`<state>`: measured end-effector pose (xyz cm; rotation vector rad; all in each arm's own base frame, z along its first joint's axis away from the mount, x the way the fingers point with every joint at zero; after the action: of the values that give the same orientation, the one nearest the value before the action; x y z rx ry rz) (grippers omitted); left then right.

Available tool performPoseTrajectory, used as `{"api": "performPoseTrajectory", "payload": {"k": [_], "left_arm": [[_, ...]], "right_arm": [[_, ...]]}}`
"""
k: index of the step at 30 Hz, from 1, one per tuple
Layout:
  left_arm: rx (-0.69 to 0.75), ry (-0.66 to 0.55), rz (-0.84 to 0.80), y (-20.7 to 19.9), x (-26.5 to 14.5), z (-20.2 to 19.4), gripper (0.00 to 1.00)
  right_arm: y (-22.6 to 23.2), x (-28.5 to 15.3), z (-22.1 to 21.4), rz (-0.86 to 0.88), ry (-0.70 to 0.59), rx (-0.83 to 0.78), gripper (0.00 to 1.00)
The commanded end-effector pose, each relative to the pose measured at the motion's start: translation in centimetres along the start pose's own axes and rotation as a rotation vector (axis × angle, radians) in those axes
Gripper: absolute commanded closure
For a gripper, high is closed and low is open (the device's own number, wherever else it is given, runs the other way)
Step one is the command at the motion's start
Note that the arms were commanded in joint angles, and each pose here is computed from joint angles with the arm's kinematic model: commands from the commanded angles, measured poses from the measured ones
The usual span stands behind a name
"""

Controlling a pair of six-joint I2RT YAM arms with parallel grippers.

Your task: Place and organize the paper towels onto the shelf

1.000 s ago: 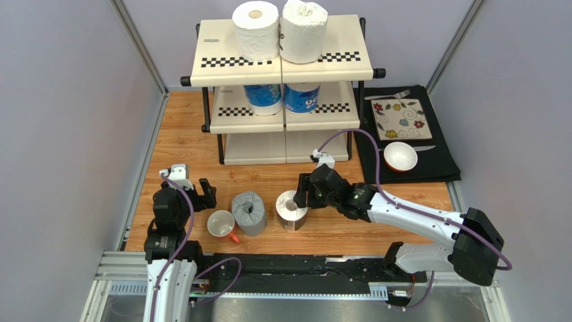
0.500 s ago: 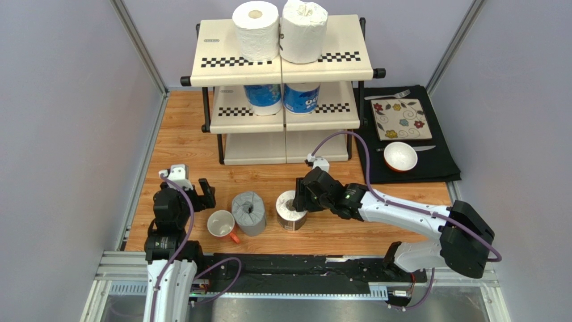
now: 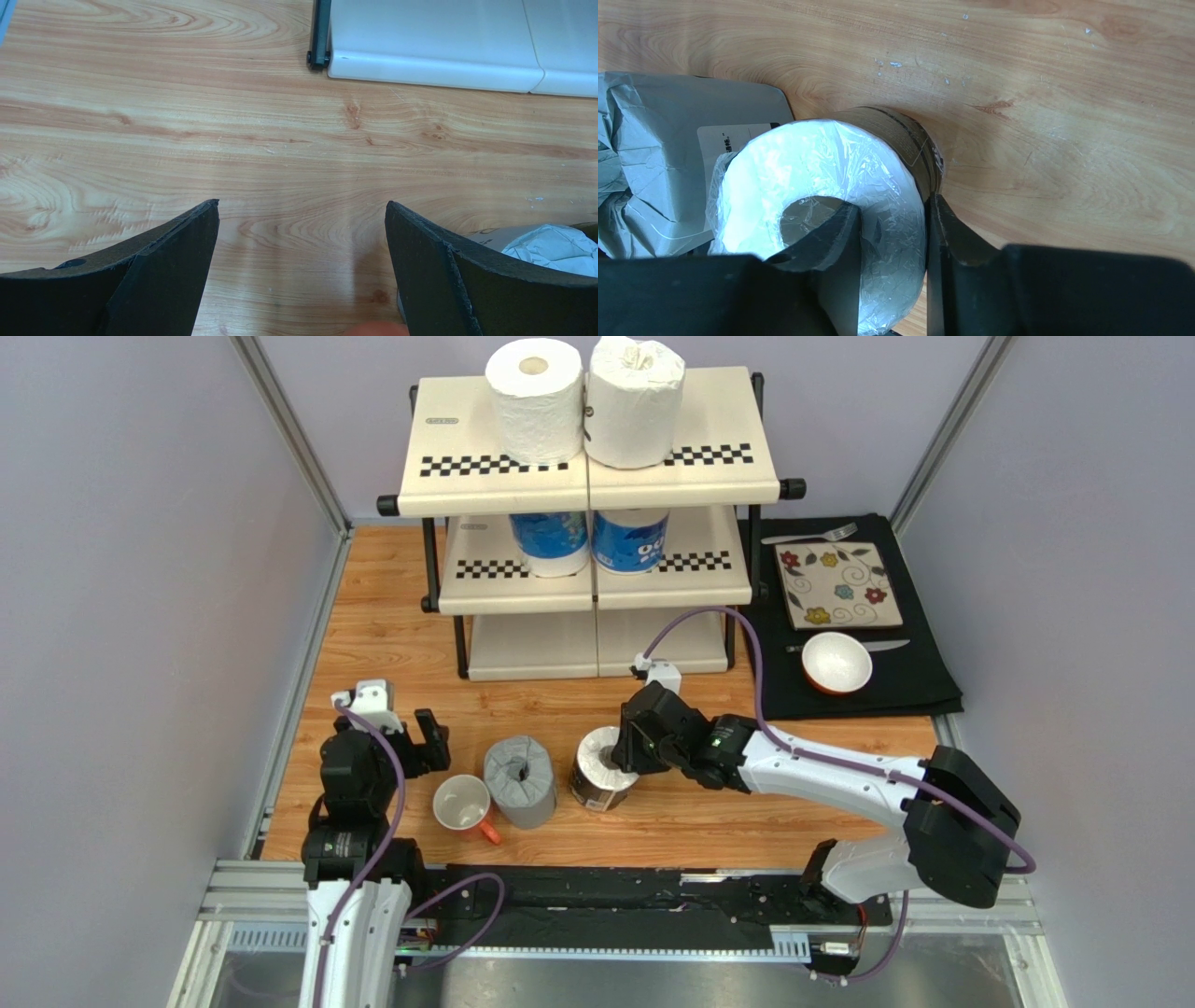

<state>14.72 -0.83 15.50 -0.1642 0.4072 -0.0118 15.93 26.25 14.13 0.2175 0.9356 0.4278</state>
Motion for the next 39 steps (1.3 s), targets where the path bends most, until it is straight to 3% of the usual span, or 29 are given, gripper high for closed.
{"api": "performPoseTrajectory", "payload": {"k": [1,12,22,30,39], "left_arm": [[0.014,-0.033,0.0,0.0,0.0,0.4,0.04],[0.015,-0.035,0.003,0.0,0.0,0.3,0.04],[0.018,-0.029,-0.003,-0.1,0.1,0.2,0.04],[0.02,-0.032,-0.004,-0.1,0.1,0.3,0.04],[0.02,-0.042,0.003,-0.1,0.0,0.3,0.04]], "right_arm": [[0.1,-0.7,1.2,-0.015,-0.077,0.003,0.81],[-0.6,-2.8,7.6,-0.138,-0.383,0.046,0.87],[-2.5,-0.7,13.7,-0.16,-0.58,0.13,0.88],[-2.4,0.8,17.4,-0.124,-0.685,0.145,0.88],[-2.5,3.6,18.1,-0.138,-0.731,0.164,0.89]]}}
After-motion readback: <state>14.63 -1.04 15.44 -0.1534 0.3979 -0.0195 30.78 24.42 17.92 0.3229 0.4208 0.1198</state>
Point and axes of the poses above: each gripper's point midway between its finger pads, its own x axis out along the fingers, its own y axis along the line the jaws close on, z = x × y, the point moved 7 cm from there along -x, back along the fingers
